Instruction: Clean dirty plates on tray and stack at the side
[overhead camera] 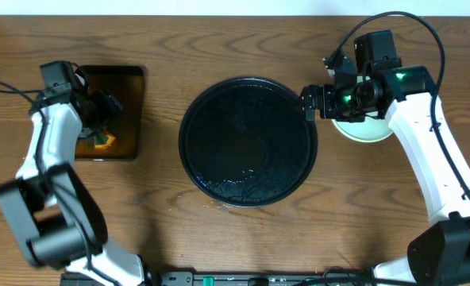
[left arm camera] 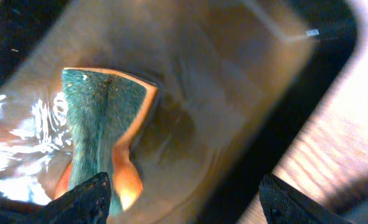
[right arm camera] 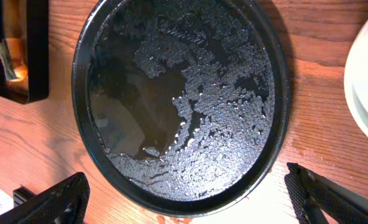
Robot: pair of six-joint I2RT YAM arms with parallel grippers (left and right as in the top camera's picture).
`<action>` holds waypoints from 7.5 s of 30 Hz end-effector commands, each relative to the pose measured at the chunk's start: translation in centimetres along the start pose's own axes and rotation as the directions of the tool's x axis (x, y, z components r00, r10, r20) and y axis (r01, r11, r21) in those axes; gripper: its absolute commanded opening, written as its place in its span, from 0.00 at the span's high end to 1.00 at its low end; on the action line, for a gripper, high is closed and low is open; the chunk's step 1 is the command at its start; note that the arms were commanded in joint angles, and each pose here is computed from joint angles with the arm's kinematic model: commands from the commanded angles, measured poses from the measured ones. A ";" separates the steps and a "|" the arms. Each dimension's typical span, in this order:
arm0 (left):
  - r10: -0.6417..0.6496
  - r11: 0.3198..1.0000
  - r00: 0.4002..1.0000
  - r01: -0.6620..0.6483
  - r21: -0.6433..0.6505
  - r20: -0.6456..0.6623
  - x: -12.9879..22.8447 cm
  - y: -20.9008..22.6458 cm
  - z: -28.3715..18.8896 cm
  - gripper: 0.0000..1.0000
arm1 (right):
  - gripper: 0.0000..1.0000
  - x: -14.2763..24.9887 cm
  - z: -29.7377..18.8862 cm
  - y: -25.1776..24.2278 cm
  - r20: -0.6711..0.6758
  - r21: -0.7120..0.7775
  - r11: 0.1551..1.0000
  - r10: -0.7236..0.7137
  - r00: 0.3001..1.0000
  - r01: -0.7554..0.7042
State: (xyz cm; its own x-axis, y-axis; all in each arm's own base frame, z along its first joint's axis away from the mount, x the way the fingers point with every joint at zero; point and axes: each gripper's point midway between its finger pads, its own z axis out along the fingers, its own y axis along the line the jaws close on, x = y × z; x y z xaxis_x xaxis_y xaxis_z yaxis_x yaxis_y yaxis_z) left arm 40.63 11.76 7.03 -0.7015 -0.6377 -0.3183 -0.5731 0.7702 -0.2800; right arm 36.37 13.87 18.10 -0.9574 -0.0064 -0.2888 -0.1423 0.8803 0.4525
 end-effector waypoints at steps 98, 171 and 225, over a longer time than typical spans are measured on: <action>0.052 0.988 0.965 -0.088 0.128 0.258 3.5 -2.8 -20.5 0.20 | 0.01 12.1 -7.0 -10.8 0.824 0.455 0.889 -0.439 0.359 0.044; 0.327 0.833 0.770 -0.509 0.217 0.548 18.5 -1.2 -7.2 0.20 | 0.01 12.0 -7.2 -10.9 0.808 0.487 0.872 -0.469 0.355 0.043; 0.270 0.805 0.501 -0.586 0.093 0.822 17.0 -1.8 -12.6 0.20 | 0.01 12.0 -7.1 -11.0 0.806 0.487 0.872 -0.468 0.361 0.044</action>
State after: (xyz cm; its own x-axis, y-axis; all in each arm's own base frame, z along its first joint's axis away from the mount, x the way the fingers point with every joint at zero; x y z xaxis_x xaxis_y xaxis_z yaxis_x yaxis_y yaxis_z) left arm 24.45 -0.47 15.20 -0.1136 -0.1554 -0.9813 0.0007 0.9877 -0.1565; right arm 24.63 1.08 15.75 -0.0721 -0.0168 -0.9973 -0.0582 0.9982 -0.0126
